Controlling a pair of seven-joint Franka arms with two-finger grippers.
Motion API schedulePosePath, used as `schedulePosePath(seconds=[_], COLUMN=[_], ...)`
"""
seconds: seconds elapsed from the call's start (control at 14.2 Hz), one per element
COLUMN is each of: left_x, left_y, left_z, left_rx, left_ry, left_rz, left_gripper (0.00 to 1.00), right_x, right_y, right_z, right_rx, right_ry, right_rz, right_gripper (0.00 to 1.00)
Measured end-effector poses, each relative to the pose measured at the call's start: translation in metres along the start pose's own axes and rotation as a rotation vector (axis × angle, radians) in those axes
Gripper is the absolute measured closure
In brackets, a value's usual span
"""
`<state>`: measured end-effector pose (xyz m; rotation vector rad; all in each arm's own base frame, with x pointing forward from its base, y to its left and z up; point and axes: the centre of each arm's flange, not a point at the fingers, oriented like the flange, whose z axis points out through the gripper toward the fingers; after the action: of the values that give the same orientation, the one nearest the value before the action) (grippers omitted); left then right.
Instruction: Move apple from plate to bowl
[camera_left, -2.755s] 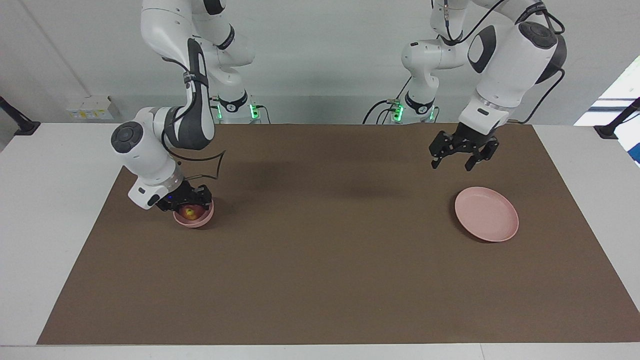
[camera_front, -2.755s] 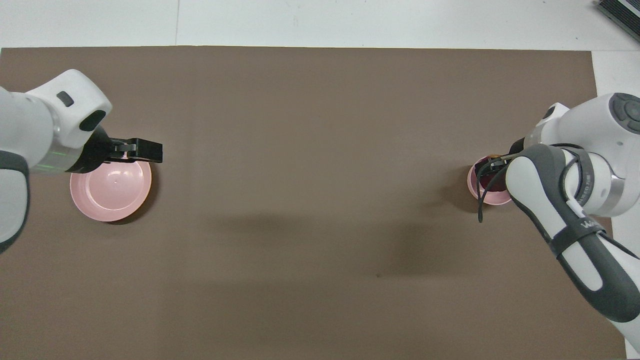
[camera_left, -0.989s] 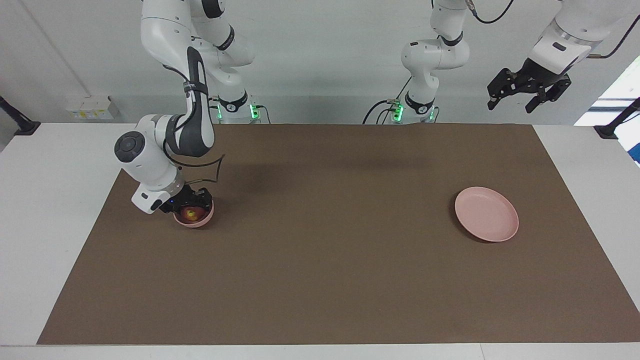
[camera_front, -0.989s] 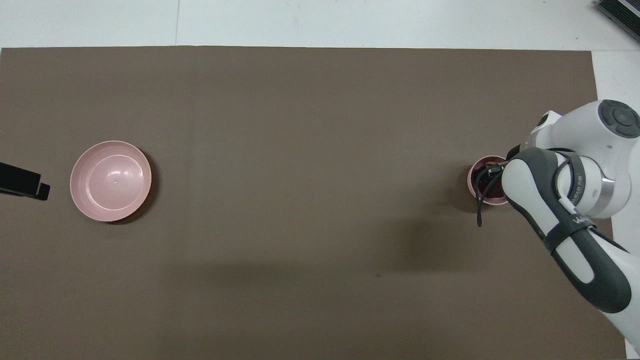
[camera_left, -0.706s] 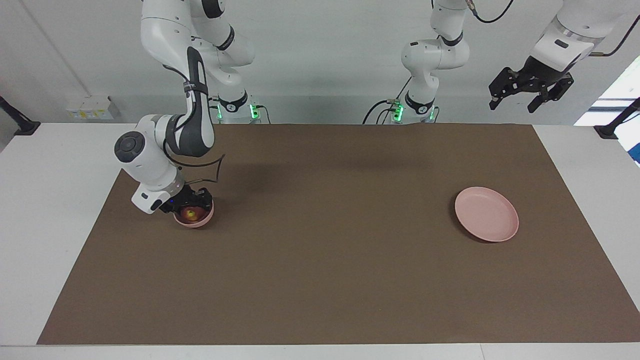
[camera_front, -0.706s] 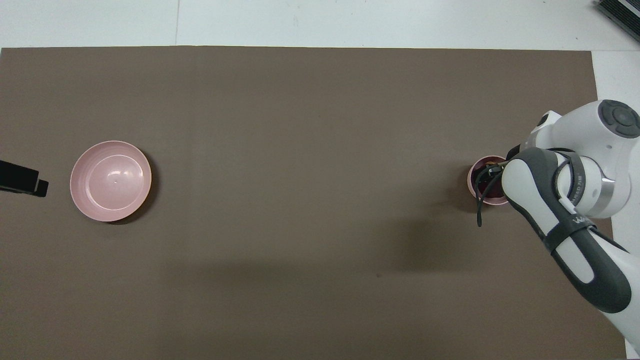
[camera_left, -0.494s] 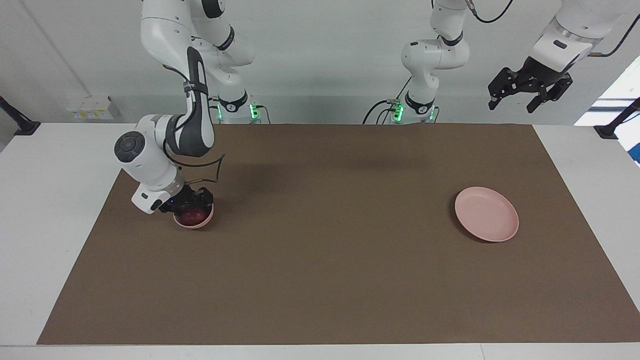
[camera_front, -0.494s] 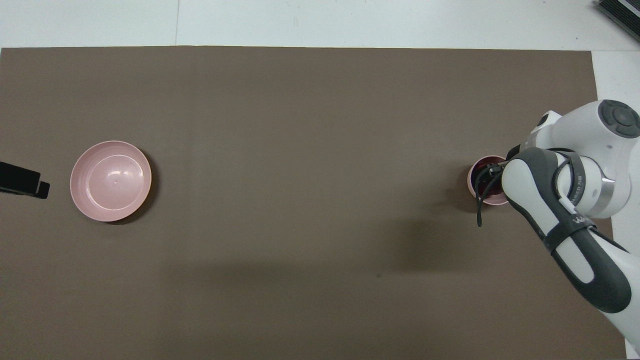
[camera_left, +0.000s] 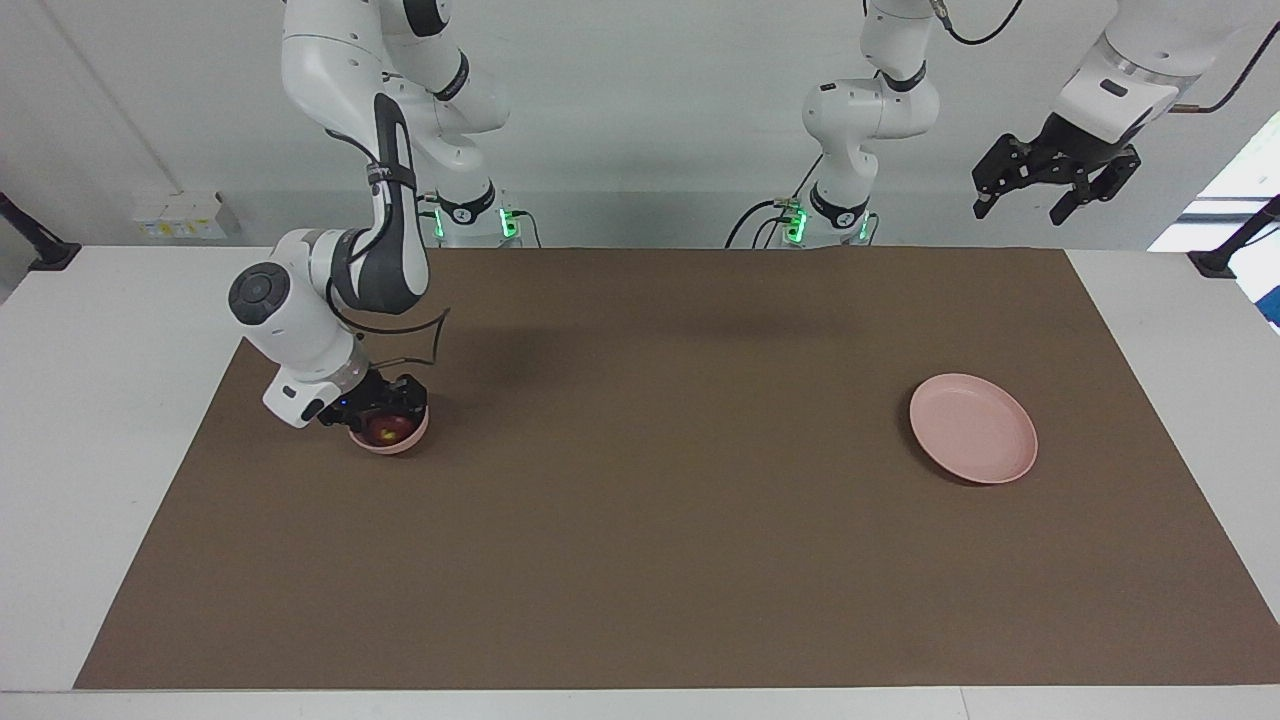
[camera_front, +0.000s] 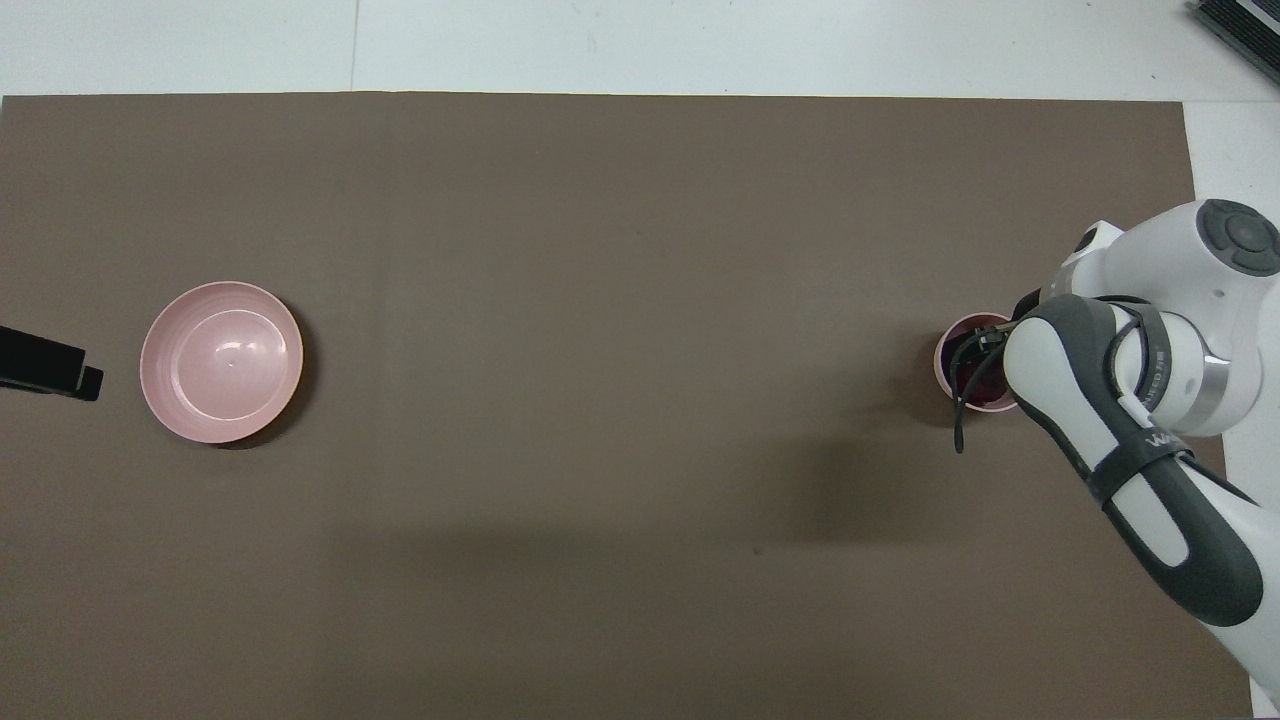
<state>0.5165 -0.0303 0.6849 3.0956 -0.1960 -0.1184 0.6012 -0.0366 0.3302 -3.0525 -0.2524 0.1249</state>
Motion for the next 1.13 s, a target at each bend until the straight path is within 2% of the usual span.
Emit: schedulePosePath(seconds=[0.35, 0.57, 0.78, 1.13], left_x=[0.002, 0.003, 0.003, 0.003], left_y=[-0.005, -0.005, -0.005, -0.005], left_z=[-0.002, -0.002, -0.002, -0.002], left_rx=[0.017, 0.019, 0.02, 0.021], left_ry=[0.025, 0.027, 0.029, 0.03], left_rz=[-0.009, -0.009, -0.003, 0.029], left_gripper=[0.0, 0.0, 0.0, 0.0], right_x=[0.002, -0.008, -0.021, -0.06], right_y=[-0.008, -0.022, -0.033, -0.039], right_z=[-0.052, -0.087, -0.137, -0.22], right_rx=[0.001, -0.009, -0.001, -0.011], right_ry=[0.035, 0.021, -0.003, 0.042], right_rz=[0.041, 0.111, 0.188, 0.201], right_gripper=[0.0, 0.0, 0.0, 0.0])
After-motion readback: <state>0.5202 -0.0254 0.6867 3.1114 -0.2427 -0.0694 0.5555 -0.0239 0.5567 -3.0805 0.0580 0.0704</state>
